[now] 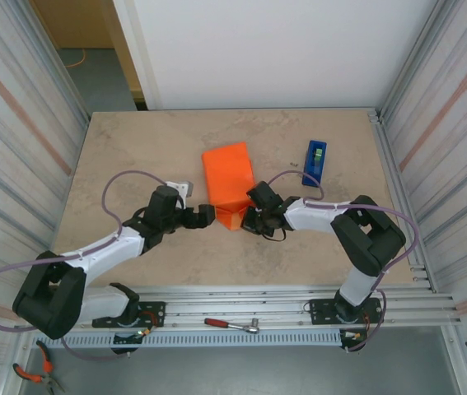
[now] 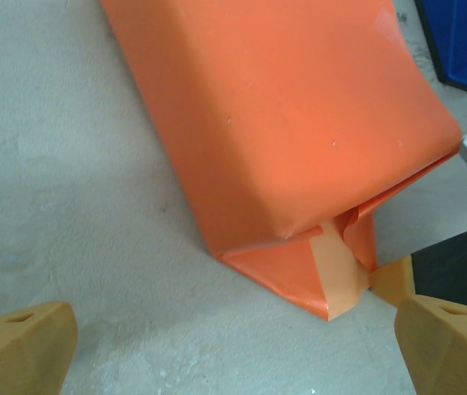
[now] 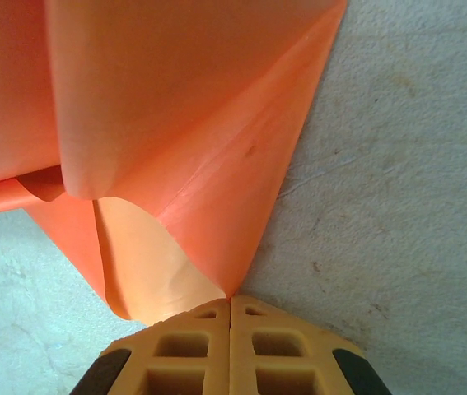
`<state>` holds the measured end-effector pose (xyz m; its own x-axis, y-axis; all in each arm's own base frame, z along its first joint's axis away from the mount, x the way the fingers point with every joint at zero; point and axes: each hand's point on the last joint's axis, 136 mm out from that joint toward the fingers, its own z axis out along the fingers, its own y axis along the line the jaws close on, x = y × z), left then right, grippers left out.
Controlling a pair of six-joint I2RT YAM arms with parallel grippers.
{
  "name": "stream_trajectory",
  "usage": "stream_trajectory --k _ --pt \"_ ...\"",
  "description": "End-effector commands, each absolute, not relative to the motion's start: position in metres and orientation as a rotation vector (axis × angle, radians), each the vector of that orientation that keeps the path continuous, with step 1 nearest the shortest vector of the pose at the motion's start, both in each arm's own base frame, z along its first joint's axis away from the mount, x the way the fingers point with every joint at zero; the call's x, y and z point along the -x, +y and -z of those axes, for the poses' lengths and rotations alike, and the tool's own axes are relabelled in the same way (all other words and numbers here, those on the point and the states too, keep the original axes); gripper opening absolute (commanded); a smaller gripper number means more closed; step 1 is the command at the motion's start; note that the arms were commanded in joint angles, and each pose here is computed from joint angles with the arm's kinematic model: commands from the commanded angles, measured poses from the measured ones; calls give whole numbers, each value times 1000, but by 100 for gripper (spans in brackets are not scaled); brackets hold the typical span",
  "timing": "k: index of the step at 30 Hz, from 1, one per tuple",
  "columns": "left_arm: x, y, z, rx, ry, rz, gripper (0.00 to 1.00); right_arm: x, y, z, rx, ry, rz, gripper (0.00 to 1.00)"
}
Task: Wrap the gift box in paper
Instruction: Fifth fold the wrapping paper around the gift box.
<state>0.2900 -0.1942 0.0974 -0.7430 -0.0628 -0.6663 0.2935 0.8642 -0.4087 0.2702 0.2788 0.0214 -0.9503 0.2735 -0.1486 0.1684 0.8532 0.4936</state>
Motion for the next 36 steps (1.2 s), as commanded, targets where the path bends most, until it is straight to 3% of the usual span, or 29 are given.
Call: stream_trajectory --k 1,17,26,36 --pt "-284 -194 -93 -141 2349 668 99 -283 286 -47 -352 2746 -809 0" --pt "-247 -220 -67 -326 2413 803 87 -287 291 -68 -378 2685 -925 0" --pt "-223 -254 -49 -474 2411 895 65 -294 291 -77 -405 2657 -976 0" --pt "-231 -287 -45 -532 2379 963 37 -296 291 -79 -420 2650 -1009 0"
